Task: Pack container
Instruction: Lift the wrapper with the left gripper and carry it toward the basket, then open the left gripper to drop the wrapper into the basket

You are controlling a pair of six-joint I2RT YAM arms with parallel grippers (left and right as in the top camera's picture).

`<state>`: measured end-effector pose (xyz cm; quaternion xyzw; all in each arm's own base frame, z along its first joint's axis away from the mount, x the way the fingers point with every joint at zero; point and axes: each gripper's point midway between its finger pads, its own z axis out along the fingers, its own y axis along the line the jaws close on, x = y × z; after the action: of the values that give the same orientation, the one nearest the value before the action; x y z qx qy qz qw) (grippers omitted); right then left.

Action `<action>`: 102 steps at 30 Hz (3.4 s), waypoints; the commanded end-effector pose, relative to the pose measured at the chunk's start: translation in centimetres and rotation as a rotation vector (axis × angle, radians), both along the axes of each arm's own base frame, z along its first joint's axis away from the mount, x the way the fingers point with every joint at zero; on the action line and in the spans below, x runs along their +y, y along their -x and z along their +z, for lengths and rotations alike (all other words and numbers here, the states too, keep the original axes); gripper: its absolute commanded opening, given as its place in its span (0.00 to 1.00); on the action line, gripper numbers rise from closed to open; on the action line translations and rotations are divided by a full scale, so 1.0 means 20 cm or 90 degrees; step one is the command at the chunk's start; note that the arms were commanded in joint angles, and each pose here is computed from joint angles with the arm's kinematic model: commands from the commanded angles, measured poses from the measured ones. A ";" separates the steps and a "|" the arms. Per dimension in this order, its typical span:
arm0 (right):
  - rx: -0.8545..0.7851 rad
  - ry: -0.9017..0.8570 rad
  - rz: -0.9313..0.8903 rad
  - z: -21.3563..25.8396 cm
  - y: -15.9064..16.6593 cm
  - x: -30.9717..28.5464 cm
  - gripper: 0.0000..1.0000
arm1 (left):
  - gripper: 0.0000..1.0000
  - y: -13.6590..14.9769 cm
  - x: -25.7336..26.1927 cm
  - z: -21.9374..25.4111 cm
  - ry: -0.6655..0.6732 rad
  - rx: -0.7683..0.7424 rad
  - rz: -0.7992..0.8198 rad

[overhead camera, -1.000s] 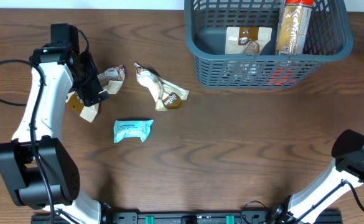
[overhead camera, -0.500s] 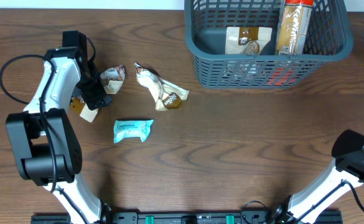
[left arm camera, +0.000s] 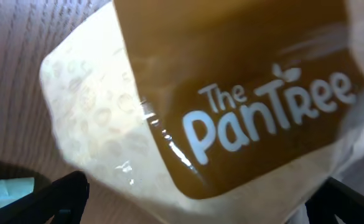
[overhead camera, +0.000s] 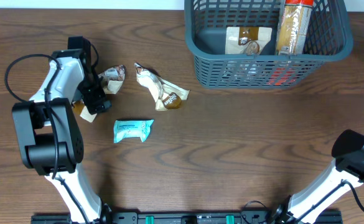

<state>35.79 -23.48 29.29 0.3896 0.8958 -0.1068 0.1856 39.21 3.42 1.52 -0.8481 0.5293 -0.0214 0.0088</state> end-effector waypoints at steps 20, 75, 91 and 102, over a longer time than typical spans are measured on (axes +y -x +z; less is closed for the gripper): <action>0.010 -0.003 0.002 -0.02 0.00 -0.01 0.99 | 0.06 0.04 -0.04 -0.05 0.035 0.028 -0.106; 0.010 -0.003 0.002 -0.02 0.00 -0.01 0.99 | 0.06 -0.48 -1.72 1.75 -0.359 -0.869 -0.769; 0.010 -0.003 0.002 -0.02 0.00 -0.01 0.99 | 0.21 -0.49 -1.73 1.45 -0.343 -0.748 -0.833; 0.010 -0.003 0.002 -0.02 0.00 -0.01 0.99 | 0.54 -0.49 -1.72 1.45 -0.354 -0.749 -0.844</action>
<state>35.78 -23.50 29.29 0.3898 0.8957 -0.1068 0.1855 48.81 -31.20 30.57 -0.1991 0.8009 -0.3297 0.4585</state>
